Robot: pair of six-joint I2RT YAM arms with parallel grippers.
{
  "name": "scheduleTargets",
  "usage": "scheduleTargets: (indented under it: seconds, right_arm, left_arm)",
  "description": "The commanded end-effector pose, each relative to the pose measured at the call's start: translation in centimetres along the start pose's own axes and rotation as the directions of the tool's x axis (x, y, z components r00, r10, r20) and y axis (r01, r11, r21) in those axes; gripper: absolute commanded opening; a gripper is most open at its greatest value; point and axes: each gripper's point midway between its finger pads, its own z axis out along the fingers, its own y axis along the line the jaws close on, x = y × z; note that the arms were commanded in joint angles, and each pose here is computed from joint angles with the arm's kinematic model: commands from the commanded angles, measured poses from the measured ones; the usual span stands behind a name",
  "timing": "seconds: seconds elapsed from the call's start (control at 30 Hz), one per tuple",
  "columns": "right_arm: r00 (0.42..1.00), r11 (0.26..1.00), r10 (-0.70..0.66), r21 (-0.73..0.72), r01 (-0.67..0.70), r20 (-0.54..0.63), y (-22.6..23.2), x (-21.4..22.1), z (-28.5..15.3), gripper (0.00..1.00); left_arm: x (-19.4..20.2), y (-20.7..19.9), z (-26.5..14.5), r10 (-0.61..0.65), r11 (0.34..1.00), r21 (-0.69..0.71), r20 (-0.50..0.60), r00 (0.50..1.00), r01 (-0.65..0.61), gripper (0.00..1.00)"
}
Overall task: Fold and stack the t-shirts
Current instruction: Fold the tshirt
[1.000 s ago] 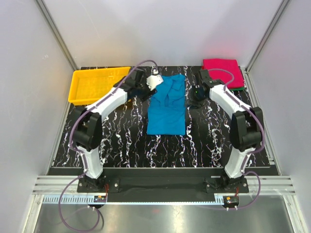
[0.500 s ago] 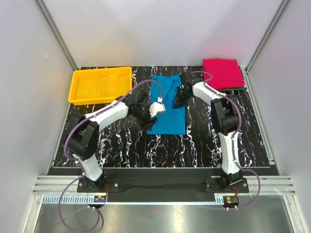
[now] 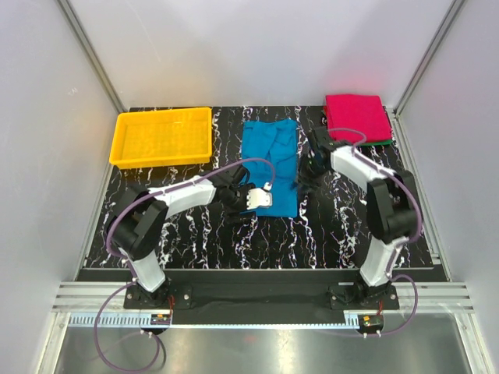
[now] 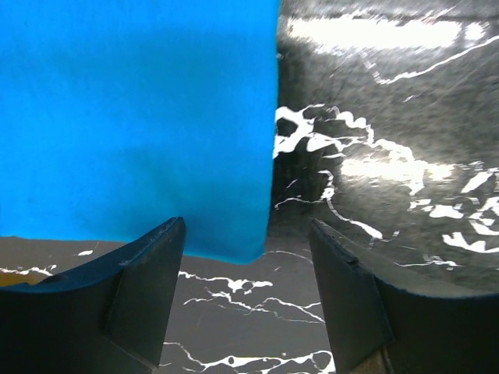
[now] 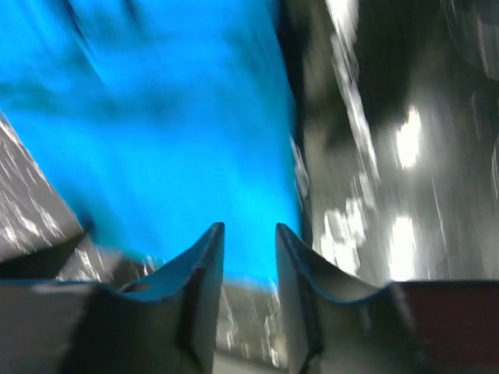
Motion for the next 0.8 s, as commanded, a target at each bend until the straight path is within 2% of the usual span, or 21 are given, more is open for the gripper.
scheduleTargets:
  seconds: [0.0,0.03,0.13,0.3,0.47,0.57,0.7,0.73,0.77]
  right_arm:
    - [0.999,1.000,0.028,0.014,-0.028,-0.017,-0.6,5.1,-3.1,0.44]
    - [0.999,0.999,0.036,0.018,-0.036,-0.018,-0.5,6.1,-2.8,0.50]
    - [0.995,0.999,0.049,0.007,-0.048,-0.085,-0.4,9.1,-1.7,0.54]
    - [0.993,0.996,0.080,0.045,-0.077,-0.084,-1.6,9.6,-0.2,0.56]
    - [0.991,0.992,0.078,0.103,-0.067,-0.107,-3.2,10.2,1.6,0.55]
    - [0.992,0.992,0.083,0.107,-0.072,-0.099,-3.4,10.0,2.4,0.51]
    - [0.994,0.990,0.072,0.128,-0.062,-0.076,-3.7,9.3,3.2,0.41]
    - [0.996,0.990,0.062,0.133,-0.052,-0.070,-3.8,9.2,3.2,0.30]
    - [0.997,0.989,0.056,0.142,-0.048,-0.055,-3.9,8.9,3.1,0.24]
  left_arm:
    - [1.3,0.7,0.8,0.046,0.997,-0.053,-0.066,0.997,-0.050,0.68]
    - [1.6,0.8,1.0,0.041,0.997,-0.056,-0.074,0.996,-0.045,0.67]
    - [1.8,0.9,1.3,0.031,0.997,-0.068,-0.090,0.995,-0.037,0.63]
    - [1.7,1.8,1.5,0.021,0.992,-0.122,-0.103,0.994,-0.034,0.55]
    - [1.7,1.7,1.6,0.024,0.992,-0.122,-0.109,0.994,-0.037,0.38]
    - [1.7,1.6,1.7,0.019,0.992,-0.119,-0.112,0.993,-0.033,0.23]
    - [1.8,1.3,1.8,0.014,0.994,-0.109,-0.116,0.993,-0.027,0.00]
    - [1.8,1.3,1.7,0.004,0.994,-0.111,-0.113,0.994,-0.016,0.00]
    - [1.7,1.3,1.6,0.004,0.994,-0.107,-0.111,0.994,-0.016,0.00]
